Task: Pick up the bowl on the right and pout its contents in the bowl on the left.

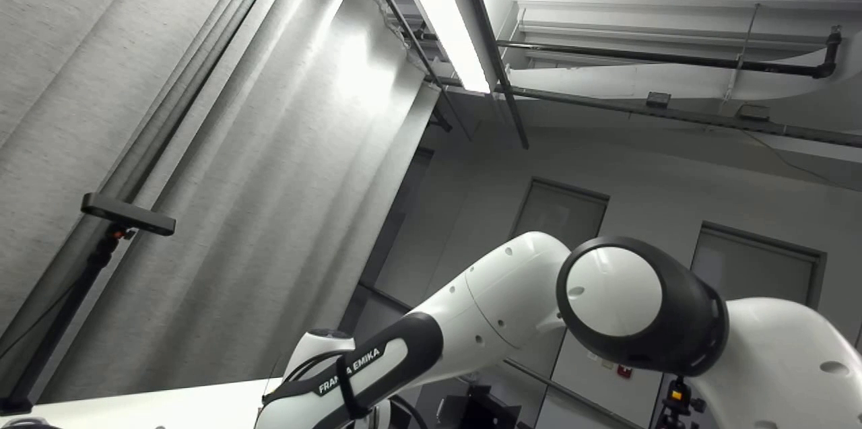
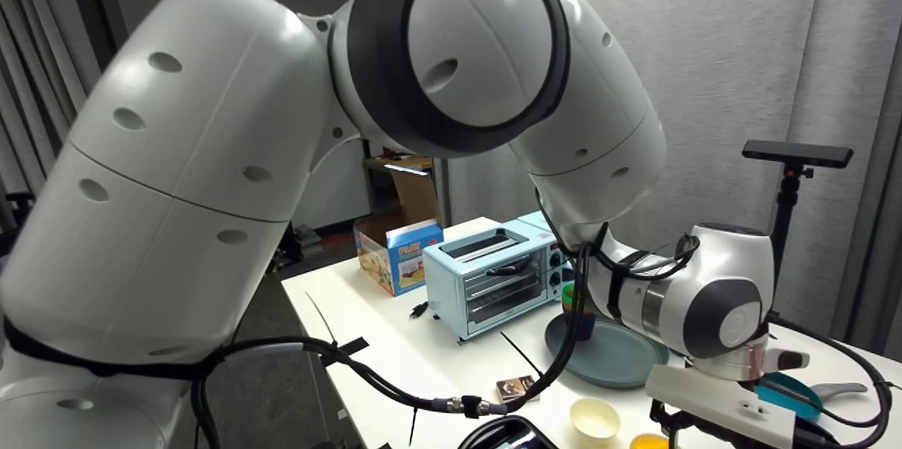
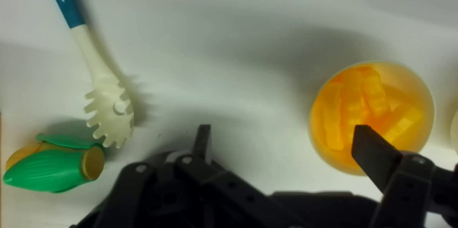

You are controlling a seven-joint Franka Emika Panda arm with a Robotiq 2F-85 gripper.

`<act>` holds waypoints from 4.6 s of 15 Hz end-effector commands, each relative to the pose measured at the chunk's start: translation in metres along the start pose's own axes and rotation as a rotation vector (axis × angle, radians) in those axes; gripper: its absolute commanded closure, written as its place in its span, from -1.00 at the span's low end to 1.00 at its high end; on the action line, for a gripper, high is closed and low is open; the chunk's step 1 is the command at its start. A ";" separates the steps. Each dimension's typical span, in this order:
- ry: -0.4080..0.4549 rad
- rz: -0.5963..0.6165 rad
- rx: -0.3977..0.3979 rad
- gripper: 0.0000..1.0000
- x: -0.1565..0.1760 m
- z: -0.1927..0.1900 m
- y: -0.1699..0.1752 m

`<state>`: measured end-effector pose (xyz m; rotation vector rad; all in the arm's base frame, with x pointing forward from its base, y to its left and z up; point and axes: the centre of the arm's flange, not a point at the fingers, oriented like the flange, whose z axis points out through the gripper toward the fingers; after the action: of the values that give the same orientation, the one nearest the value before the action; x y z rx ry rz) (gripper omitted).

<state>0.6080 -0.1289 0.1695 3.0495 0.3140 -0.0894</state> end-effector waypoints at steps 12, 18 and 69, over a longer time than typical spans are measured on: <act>0.016 -0.159 0.055 -1.00 0.031 0.017 -0.013; 0.007 -0.171 0.064 -0.80 0.033 0.020 -0.017; -0.076 0.149 0.053 0.99 0.009 -0.001 0.001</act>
<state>0.6133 -0.1245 0.1617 3.0861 0.1024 -0.1923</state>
